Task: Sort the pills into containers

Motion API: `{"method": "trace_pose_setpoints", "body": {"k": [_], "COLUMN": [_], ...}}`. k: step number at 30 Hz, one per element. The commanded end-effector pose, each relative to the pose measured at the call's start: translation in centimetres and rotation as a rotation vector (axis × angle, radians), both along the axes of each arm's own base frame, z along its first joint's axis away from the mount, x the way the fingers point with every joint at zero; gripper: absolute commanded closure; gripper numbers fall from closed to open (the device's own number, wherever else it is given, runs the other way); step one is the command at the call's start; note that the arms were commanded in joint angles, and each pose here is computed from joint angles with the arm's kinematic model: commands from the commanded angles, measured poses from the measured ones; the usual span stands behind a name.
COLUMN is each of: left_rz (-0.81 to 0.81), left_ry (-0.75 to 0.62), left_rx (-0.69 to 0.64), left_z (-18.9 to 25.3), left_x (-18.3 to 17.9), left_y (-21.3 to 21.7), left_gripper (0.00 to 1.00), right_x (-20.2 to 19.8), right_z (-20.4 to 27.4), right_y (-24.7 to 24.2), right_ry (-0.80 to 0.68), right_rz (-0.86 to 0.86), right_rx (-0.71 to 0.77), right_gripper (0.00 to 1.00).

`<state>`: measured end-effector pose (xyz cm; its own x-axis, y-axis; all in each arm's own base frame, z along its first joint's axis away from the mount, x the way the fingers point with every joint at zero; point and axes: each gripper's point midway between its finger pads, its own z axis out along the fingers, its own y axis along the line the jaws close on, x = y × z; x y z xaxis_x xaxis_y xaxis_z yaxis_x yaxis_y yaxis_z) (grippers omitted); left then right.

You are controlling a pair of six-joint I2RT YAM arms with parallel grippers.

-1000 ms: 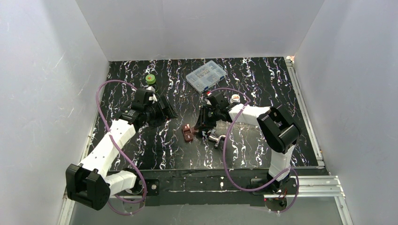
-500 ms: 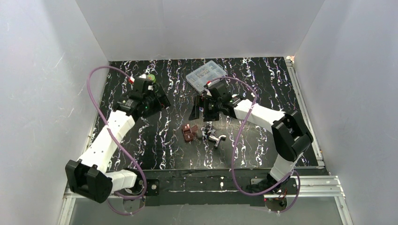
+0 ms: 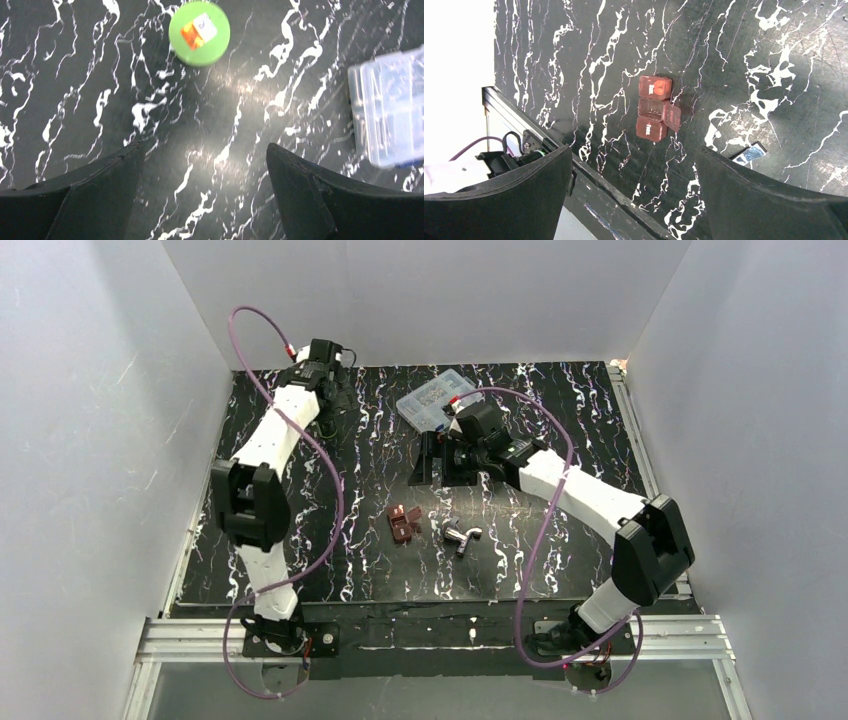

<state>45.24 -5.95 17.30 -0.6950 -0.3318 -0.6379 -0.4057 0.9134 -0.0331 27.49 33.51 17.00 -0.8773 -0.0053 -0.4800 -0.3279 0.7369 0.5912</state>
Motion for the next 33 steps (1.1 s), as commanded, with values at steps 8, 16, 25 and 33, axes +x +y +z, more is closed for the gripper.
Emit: {"method": "trace_pose_setpoints", "body": {"k": [8,16,25,33], "left_rz": [0.054,0.042,0.016,0.026], "left_ry": [0.035,0.049,0.078,0.110], "left_rx": [0.031,0.002,-0.059,-0.053], "left_z": [-1.7,-3.2,-5.4,-6.0], "left_x": [5.9,7.2,8.9,8.6], "left_y": [2.7,3.0,2.8,2.9], "left_gripper": [0.09,0.09,0.20,0.54], "right_x": [-0.4,-0.5,-0.5,-0.5], "right_z": [3.4,3.9,4.0,3.7], "right_y": [-2.0,-2.4,-2.8,-3.2], "right_ry": [-0.114,-0.134,-0.140,-0.144], "right_rz": [-0.010,-0.009,-0.011,-0.018], "right_rx": [-0.023,-0.030,-0.047,-0.068], "right_gripper": [0.02,0.02,0.02,0.02]}}
